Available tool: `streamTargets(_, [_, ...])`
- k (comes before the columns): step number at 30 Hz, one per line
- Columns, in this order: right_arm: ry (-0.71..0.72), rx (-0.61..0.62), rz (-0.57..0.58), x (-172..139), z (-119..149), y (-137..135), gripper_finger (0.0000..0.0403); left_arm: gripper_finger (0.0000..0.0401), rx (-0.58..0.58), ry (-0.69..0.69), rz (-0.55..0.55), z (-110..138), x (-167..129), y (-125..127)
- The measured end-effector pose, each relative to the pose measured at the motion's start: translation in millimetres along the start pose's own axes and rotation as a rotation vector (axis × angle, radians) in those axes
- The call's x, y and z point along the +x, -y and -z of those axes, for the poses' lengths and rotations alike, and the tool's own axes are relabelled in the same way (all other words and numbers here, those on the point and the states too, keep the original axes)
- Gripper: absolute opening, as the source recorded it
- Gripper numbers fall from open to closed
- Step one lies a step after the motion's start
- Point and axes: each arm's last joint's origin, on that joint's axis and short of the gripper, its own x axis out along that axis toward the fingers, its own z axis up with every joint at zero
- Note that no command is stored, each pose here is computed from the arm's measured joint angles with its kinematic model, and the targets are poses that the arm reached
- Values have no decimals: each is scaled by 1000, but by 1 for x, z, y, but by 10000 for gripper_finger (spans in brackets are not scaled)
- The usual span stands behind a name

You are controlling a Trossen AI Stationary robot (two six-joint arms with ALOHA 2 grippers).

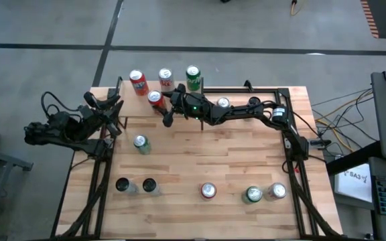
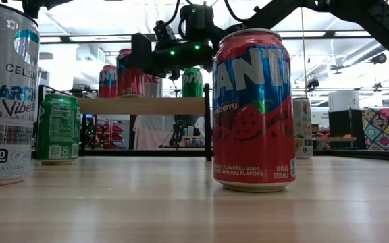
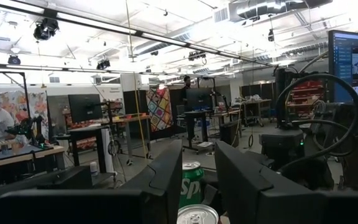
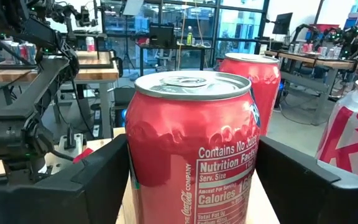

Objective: Place canned beverage on shelf
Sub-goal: Put the top red soda can aligned with the other red soda can on the shelf

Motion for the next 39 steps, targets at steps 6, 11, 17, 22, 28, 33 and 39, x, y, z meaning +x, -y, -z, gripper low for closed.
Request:
streamTargets(6, [-6, -6, 24, 0, 0, 1, 330, 80, 0, 0, 0, 0, 0, 0])
streamTargets(11, [-4, -15, 25, 0, 0, 1, 332, 80, 3, -3, 1, 0, 0, 0])
streamTargets(17, [1, -16, 26, -1, -4, 1, 333, 80, 7, -6, 3, 1, 0, 0])
streamTargets(22, [11, -14, 52, -6, -21, 3, 331, 80, 8, -12, 5, 1, 0, 1])
streamTargets(28, [32, -8, 60, -13, -39, 5, 333, 80, 19, -24, 10, 3, 0, 1])
streamTargets(33, [50, -2, 55, -18, -54, 3, 329, 80, 18, -23, 9, 3, 0, 1])
streamTargets(39, [-7, 15, 25, -28, -67, -4, 326, 80, 24, -22, 9, 3, 0, 1])
